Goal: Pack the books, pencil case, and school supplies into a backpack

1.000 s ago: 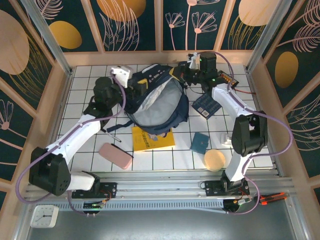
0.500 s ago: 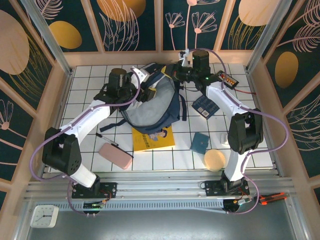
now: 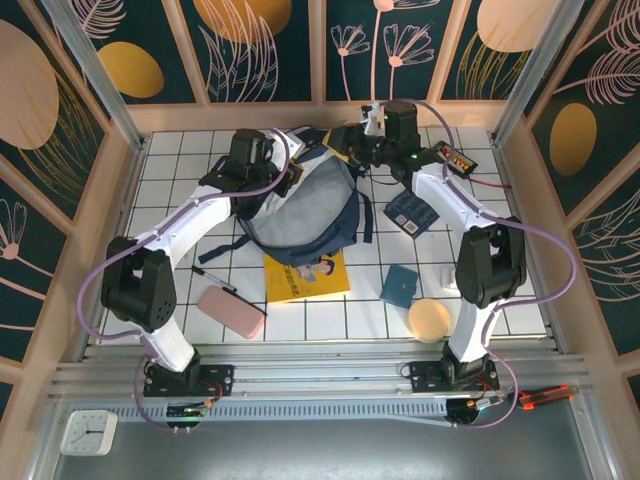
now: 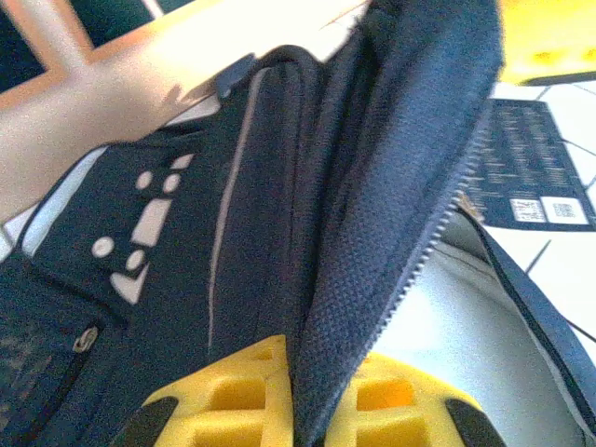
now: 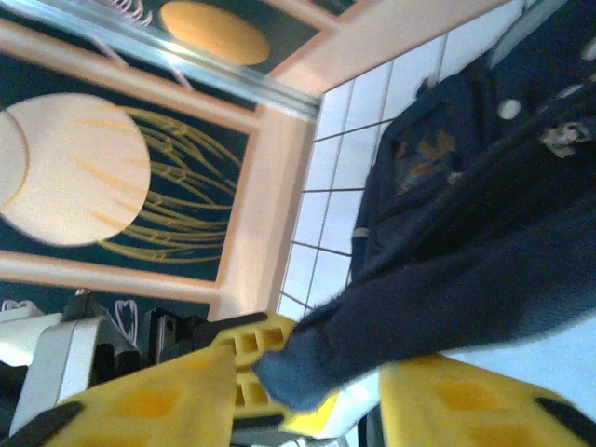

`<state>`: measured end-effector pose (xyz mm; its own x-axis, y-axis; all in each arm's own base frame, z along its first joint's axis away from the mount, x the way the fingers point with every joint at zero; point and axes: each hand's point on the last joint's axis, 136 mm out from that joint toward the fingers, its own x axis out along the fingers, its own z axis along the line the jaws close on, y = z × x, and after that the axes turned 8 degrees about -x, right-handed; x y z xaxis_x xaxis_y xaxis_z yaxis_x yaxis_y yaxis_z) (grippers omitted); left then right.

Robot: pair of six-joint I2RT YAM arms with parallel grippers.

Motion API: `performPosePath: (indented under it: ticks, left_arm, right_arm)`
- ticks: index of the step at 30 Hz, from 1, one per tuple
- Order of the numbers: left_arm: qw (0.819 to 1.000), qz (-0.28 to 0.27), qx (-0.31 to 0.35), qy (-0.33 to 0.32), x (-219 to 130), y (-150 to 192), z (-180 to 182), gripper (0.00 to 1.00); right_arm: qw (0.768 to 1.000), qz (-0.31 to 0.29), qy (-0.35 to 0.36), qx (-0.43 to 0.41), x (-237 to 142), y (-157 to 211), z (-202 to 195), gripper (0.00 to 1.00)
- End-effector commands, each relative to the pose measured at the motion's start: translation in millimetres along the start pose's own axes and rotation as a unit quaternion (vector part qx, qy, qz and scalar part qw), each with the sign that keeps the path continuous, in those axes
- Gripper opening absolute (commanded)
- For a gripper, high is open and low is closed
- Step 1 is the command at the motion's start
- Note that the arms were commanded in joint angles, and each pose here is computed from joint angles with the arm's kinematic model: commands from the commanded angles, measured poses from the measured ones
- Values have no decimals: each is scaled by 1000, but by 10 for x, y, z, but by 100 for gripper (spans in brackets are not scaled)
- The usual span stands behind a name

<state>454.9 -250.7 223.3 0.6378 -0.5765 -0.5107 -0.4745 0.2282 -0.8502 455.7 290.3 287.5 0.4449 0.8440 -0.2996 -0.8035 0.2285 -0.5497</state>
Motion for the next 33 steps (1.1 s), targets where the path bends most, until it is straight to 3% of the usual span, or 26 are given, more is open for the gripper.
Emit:
performPosePath:
  ticks: [1, 5, 10, 13, 16, 25, 33]
  left_arm:
    - [995, -35, -68, -69, -4, -273, 268, 0]
    - [993, -36, -87, -65, 178, -319, 223, 0]
    - [993, -32, -102, -57, 416, -332, 167, 0]
    - [993, -31, -110, -39, 537, -320, 63, 0]
    - [993, -23, -110, -25, 629, -274, -49, 0]
    - [993, -6, -114, -11, 628, -112, -208, 0]
    - [993, 22, -116, 4, 640, 140, -386, 0]
  right_arm:
    - [995, -50, 88, -2, -551, -167, -160, 57]
    - [973, -59, 215, 63, -1200, 74, -812, 60]
    - [932, -56, 316, 168, -1914, 508, -1668, 62]
    - [914, -99, 356, 165, -2223, 435, -2006, 63]
    - [912, -124, 362, 145, -2260, 236, -2280, 63]
    - [903, -119, 394, 122, -2039, -111, -3190, 64]
    - [897, -118, 413, 107, -1923, -267, -3659, 65]
